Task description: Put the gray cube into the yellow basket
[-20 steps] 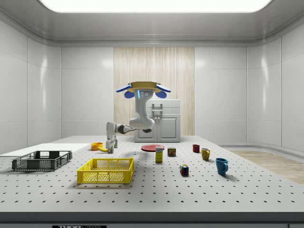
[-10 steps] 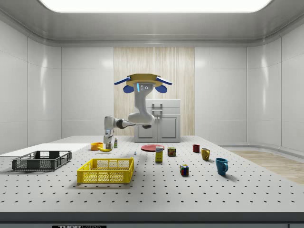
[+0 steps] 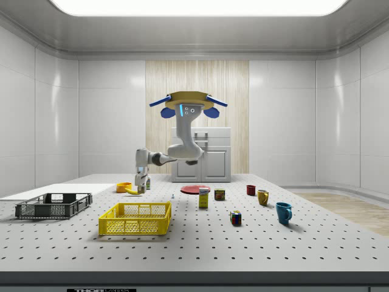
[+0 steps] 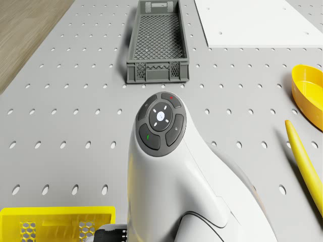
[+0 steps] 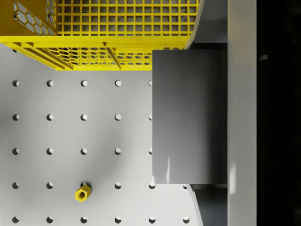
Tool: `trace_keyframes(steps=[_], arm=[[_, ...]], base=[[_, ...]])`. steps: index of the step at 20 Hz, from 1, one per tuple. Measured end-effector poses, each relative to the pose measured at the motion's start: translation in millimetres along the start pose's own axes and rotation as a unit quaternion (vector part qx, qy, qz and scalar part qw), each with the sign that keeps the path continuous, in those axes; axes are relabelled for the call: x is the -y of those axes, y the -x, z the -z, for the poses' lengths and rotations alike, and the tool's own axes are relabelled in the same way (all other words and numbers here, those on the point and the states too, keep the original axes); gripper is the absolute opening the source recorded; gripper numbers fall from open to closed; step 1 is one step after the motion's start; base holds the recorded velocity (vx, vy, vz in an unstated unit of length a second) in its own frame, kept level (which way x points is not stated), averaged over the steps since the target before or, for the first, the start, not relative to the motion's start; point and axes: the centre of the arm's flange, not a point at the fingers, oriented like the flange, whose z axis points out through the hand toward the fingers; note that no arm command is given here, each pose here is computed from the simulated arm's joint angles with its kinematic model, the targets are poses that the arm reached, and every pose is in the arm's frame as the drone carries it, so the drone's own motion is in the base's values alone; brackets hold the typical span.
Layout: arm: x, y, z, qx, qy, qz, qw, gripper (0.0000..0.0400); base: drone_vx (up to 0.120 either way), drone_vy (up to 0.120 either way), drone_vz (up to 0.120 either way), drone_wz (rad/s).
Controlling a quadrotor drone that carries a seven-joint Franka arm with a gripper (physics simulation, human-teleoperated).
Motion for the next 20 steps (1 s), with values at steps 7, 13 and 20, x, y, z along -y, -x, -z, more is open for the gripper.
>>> trace_keyframes(steps=[7,13,20], arm=[[0.0,0.0,0.1,0.0,0.0,0.0,1.0,0.025],[0.0,0.0,0.1,0.0,0.0,0.0,1.0,0.025],[0.0,0.0,0.1,0.0,0.0,0.0,1.0,0.025]], base=[[-0.017,0.12,0.0,0.0],[0.0,0.12,0.0,0.0],[0.0,0.12,0.0,0.0]])
